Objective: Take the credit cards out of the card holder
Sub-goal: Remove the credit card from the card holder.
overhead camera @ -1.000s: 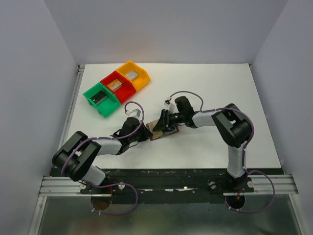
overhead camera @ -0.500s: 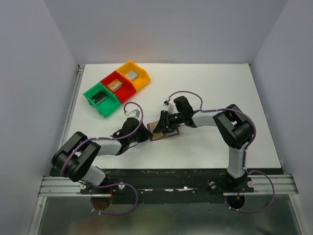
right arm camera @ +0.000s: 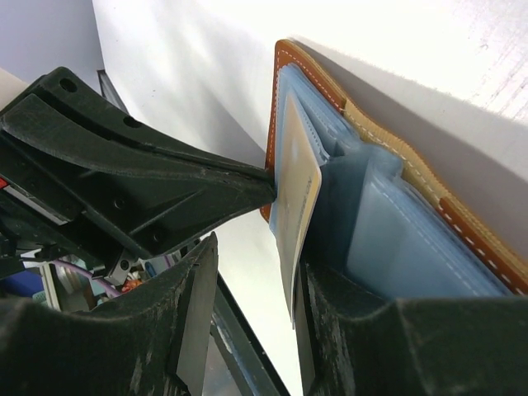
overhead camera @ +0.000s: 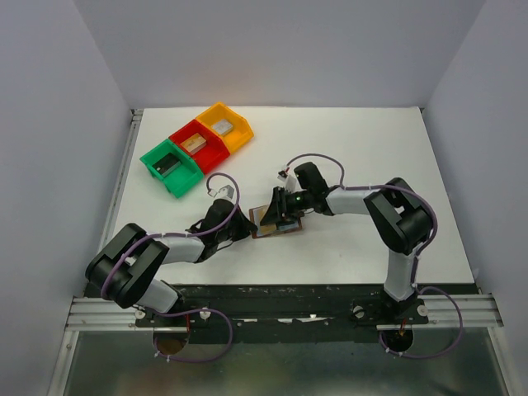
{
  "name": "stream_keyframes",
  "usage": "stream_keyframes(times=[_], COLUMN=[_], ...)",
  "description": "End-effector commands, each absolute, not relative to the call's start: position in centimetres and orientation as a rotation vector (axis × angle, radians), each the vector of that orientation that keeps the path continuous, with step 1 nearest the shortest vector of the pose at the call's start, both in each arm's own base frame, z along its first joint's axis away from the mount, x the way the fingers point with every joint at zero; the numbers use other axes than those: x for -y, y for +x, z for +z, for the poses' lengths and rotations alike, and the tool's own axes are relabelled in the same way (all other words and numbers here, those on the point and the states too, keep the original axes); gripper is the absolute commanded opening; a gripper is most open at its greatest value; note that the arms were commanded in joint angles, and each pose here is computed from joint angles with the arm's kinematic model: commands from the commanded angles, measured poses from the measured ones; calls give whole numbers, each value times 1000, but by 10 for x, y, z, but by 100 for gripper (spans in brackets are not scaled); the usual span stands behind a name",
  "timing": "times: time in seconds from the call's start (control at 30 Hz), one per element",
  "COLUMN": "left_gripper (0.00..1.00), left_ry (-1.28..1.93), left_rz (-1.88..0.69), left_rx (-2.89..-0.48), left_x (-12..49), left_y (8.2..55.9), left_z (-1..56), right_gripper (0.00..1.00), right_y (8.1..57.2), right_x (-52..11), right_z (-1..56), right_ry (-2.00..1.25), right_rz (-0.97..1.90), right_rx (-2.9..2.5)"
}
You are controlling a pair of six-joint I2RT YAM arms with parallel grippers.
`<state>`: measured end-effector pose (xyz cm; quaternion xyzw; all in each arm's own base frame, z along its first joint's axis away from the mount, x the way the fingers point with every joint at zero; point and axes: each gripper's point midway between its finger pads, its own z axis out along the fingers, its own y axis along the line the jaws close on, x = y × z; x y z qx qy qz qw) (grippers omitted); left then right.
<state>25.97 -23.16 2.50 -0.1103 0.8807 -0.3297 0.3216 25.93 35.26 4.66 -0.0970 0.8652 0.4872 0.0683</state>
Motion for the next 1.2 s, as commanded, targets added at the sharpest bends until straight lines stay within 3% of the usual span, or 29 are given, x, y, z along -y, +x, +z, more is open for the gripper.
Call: stream_keyframes(times=[0.0,1.17], left_gripper=[0,0], left_ry=[-333,-366], left_rz=[-677,-658], left_rx=[-2487,-2502], left_x=[201,195], left_y=[230,230], left_z=[-19,-25], right_gripper=[48,39], right_y=[254,266], right_x=[-348,-320], right_z=[55,58], right_ry=[-309,-204], right_rz=[1448,1375], right_rx=[-2594,-2566])
